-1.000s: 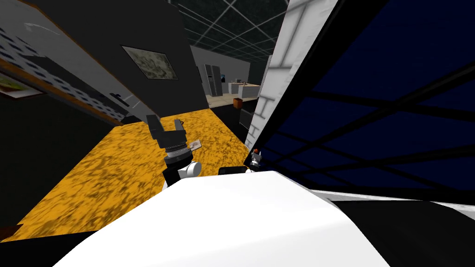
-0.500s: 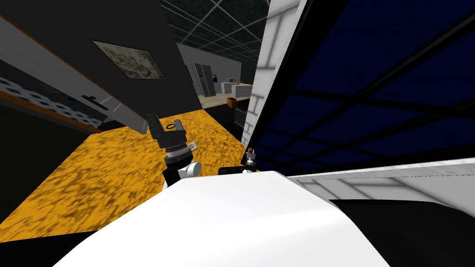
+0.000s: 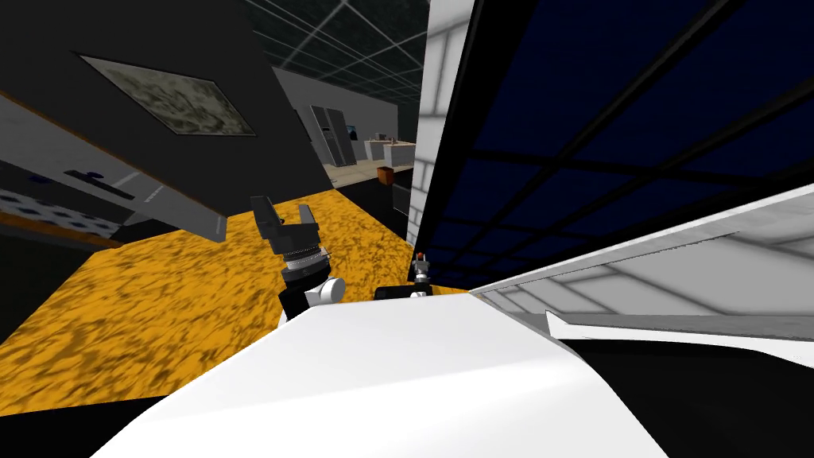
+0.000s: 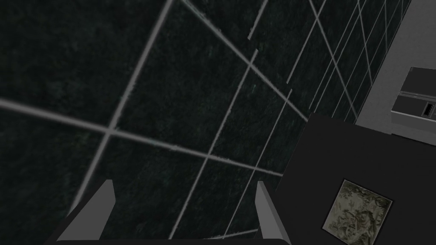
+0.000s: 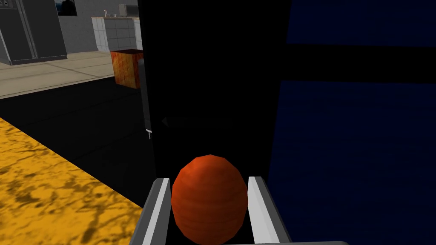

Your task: Push the door open

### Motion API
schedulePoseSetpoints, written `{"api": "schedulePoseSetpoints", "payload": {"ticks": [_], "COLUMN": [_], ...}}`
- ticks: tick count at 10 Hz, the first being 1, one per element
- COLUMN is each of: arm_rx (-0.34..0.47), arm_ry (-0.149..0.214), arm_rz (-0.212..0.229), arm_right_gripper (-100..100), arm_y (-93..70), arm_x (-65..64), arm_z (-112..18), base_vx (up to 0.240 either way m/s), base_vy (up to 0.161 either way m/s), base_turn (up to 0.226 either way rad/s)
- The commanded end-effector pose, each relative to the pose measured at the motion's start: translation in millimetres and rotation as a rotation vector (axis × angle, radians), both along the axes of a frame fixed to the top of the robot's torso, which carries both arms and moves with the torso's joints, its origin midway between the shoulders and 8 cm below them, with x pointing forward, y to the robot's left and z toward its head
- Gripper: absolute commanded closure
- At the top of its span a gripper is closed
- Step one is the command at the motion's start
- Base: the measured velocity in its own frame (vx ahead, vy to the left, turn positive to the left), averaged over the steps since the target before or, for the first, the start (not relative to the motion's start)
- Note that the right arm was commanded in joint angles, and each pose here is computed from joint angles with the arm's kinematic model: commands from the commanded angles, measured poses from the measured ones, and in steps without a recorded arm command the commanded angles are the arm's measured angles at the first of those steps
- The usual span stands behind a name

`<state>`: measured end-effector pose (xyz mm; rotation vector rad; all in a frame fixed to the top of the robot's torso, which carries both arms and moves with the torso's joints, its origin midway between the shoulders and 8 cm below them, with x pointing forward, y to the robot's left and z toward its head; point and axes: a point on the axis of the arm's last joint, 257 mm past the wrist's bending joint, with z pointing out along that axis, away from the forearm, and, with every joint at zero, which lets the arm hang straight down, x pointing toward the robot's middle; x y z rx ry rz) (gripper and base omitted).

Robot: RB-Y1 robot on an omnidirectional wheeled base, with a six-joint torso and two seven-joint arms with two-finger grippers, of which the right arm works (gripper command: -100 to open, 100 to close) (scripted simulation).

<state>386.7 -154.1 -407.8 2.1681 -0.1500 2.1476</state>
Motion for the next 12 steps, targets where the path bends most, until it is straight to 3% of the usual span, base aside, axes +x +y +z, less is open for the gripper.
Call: {"api": "schedulePoseSetpoints", "payload": {"ticks": [1,2,3,7,8,10,12], "arm_rx": [-0.012,-0.012,-0.011,-0.008,-0.010,-0.056,-0.069], "arm_ry": [0.011,0.008,0.006,-0.009,-0.005,0.005,0.005], "arm_rz": [0.035,0.097,0.123,0.290,0.271,0.313,0.341], "arm_right_gripper": [100,100,100,100,100,100,100], "arm_y": [8.9,34.2,45.4,117.9,110.7,102.7,104.7], "arm_x": [-1.9,0.2,0.7,-0.7,2.0,-3.0,-6.5], "arm_z": [-4.7,-2.9,-1.9,6.7,4.9,-3.7,-5.7], "base_vx": [-0.096,-0.127,-0.138,-0.138,-0.058,-0.115,-0.136], "base_vy": [-0.031,-0.028,-0.051,-0.062,-0.024,-0.078,-0.101], "base_turn": [-0.204,-0.268,-0.271,-0.264,-0.007,0.092,0.057]}}
